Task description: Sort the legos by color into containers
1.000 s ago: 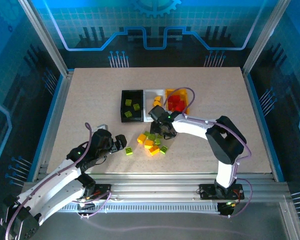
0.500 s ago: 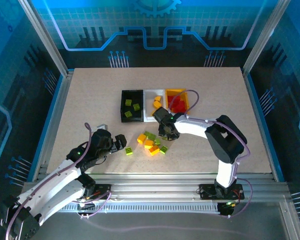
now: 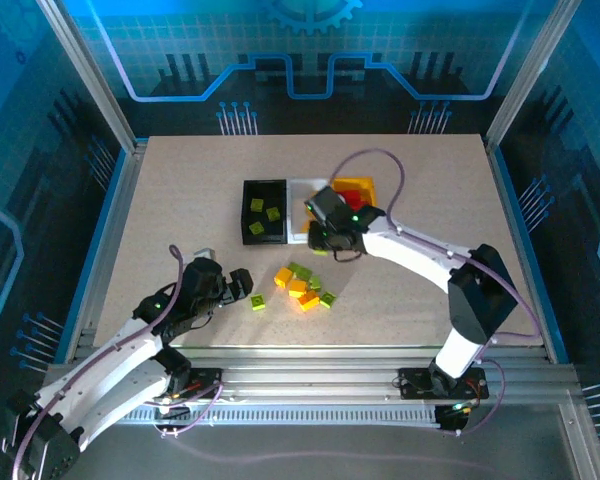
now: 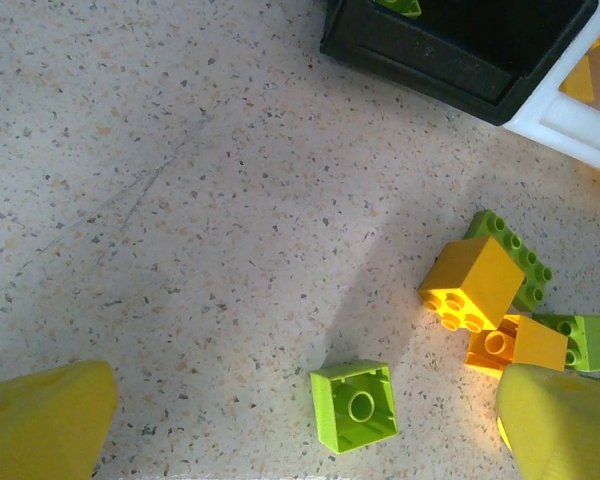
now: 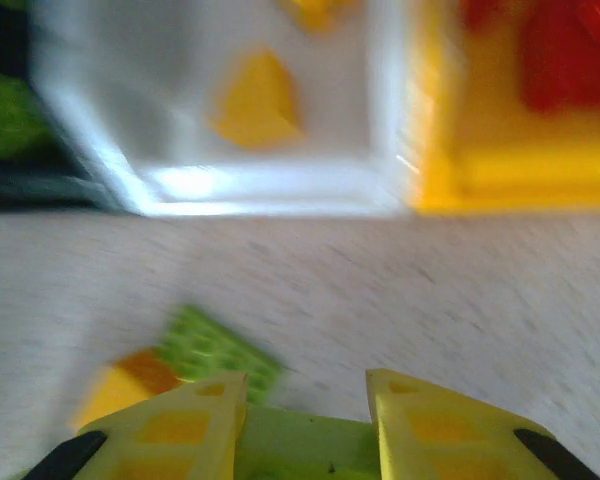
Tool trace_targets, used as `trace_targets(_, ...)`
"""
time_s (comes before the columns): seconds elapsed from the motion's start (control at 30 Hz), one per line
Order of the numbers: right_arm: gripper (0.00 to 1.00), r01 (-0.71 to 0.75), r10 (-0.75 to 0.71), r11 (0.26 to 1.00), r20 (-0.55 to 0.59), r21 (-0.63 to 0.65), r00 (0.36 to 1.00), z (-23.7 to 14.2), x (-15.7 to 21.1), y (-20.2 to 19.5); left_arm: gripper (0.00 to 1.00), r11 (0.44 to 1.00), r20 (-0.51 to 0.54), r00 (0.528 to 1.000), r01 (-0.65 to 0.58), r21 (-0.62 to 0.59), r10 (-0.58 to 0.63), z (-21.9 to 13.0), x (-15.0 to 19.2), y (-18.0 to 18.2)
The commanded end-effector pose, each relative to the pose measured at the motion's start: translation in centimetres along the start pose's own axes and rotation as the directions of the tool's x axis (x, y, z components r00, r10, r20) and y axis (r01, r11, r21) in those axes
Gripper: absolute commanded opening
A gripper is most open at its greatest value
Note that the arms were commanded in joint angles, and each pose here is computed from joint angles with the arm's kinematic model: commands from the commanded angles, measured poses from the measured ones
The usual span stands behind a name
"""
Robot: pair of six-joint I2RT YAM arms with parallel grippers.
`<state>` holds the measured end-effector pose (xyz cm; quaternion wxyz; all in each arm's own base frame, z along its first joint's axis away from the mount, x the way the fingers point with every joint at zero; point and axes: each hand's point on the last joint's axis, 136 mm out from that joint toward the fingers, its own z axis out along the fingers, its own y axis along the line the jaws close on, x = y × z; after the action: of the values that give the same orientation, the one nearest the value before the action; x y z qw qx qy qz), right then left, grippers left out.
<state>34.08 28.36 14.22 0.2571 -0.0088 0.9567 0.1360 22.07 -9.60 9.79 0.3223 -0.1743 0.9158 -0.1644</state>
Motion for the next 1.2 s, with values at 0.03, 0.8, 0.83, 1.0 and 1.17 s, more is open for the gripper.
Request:
trace_targets(0.03,0.28,0.177,-0.176,0.984,0.024,-0.033,0.984,2.4,-2.7,5.0,0.99,1.0,-0.021,1.0,-0.007,-0.022,0.006,0.5,0.4,0.5)
trace_targets(0.8,0.71,0.199,-0.167,0.969,0.2,-0.147,0.965,3.0,-11.1,11.0,0.96,0.994,-0.187,0.977,-0.099,0.043,0.105,3.8,2.7,-2.3)
trace_targets(0.83,0.71,0.191,-0.158,0.97,0.206,-0.149,0.966,2.4,-10.8,10.4,0.96,0.992,-0.201,0.972,-0.115,0.042,0.121,4.1,3.0,-2.6)
trace_targets(1.0,0.72,0.156,-0.124,0.976,0.203,-0.153,0.971,0.7,-8.5,7.2,0.9,0.981,-0.258,0.949,-0.195,-0.019,0.183,6.1,4.4,-3.0)
trace_targets(1.17,0.72,0.139,-0.108,0.98,0.211,-0.141,0.972,-1.0,-6.5,4.6,0.8,0.973,-0.313,0.928,-0.227,-0.039,0.204,7.6,5.9,-3.1)
